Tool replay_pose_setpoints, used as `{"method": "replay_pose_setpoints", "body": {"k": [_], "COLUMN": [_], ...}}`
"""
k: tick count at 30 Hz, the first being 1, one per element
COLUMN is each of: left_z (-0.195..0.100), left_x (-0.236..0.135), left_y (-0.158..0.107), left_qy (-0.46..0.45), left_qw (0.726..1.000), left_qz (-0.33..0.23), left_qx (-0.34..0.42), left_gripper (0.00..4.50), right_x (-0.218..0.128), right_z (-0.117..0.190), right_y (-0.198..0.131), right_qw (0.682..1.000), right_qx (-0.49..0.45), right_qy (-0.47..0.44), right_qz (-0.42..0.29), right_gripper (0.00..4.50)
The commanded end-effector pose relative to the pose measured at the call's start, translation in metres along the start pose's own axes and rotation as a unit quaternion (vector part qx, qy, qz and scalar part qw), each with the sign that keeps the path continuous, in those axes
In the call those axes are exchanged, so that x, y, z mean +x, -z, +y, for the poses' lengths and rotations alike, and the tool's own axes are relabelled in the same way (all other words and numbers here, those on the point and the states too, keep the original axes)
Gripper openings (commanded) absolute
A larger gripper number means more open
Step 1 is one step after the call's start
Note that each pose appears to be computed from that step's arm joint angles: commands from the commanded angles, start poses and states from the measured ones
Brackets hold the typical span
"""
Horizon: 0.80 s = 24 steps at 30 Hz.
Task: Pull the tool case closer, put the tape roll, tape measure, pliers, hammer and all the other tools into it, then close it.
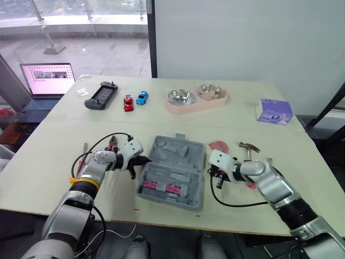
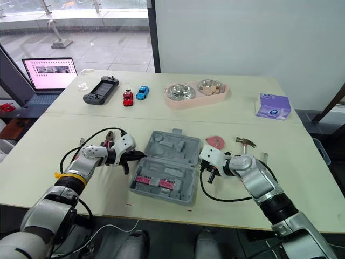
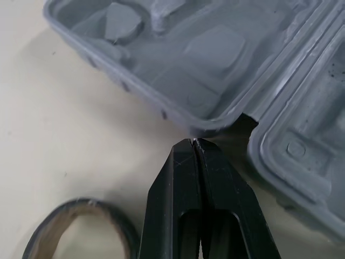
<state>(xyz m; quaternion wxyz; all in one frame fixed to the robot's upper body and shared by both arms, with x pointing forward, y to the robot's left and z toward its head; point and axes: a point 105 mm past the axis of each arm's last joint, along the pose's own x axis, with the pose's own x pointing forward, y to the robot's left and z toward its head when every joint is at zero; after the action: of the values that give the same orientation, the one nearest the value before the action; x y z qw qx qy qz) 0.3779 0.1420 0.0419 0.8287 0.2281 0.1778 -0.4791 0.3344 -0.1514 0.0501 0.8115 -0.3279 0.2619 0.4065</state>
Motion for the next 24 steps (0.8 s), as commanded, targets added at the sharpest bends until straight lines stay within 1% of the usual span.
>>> {"method": "replay_pose_setpoints", "body": {"k": [1, 6, 11, 16, 20, 24], "left_z": [-0.012, -0.013, -0.018, -0.030, -0.037, -0.042], "left_x": [0.011, 0.012, 0.009, 0.013, 0.019, 0.021], "left_y": [0.004, 0.005, 0.012, 0.013, 0.009, 0.010], "left_qy": [0.024, 0.025, 0.032, 0.059, 0.069, 0.076], "left_qw": [1.000, 1.000, 0.999, 0.998, 0.997, 0.996], "left_qz": [0.014, 0.015, 0.024, 0.029, 0.032, 0.038], "left_qx": [0.004, 0.002, 0.004, 0.015, 0.022, 0.029], "left_gripper": [0.06, 0.06, 0.06, 0.06, 0.06, 0.06], "right_x": [0.007, 0.008, 0.004, 0.014, 0.019, 0.022], "right_z": [0.011, 0.018, 0.024, 0.034, 0.039, 0.040], "right_y": [-0.007, -0.009, -0.003, -0.014, -0.030, -0.035], "right_qw": [1.000, 0.999, 0.998, 0.997, 0.996, 0.996], "right_qx": [-0.011, -0.012, -0.011, -0.025, -0.031, -0.038], "right_qy": [-0.028, -0.047, -0.061, -0.073, -0.078, -0.080], "right_qz": [0.002, 0.008, 0.030, 0.022, 0.006, 0.006], "right_gripper": [0.00, 0.00, 0.00, 0.00, 0.00, 0.00]}}
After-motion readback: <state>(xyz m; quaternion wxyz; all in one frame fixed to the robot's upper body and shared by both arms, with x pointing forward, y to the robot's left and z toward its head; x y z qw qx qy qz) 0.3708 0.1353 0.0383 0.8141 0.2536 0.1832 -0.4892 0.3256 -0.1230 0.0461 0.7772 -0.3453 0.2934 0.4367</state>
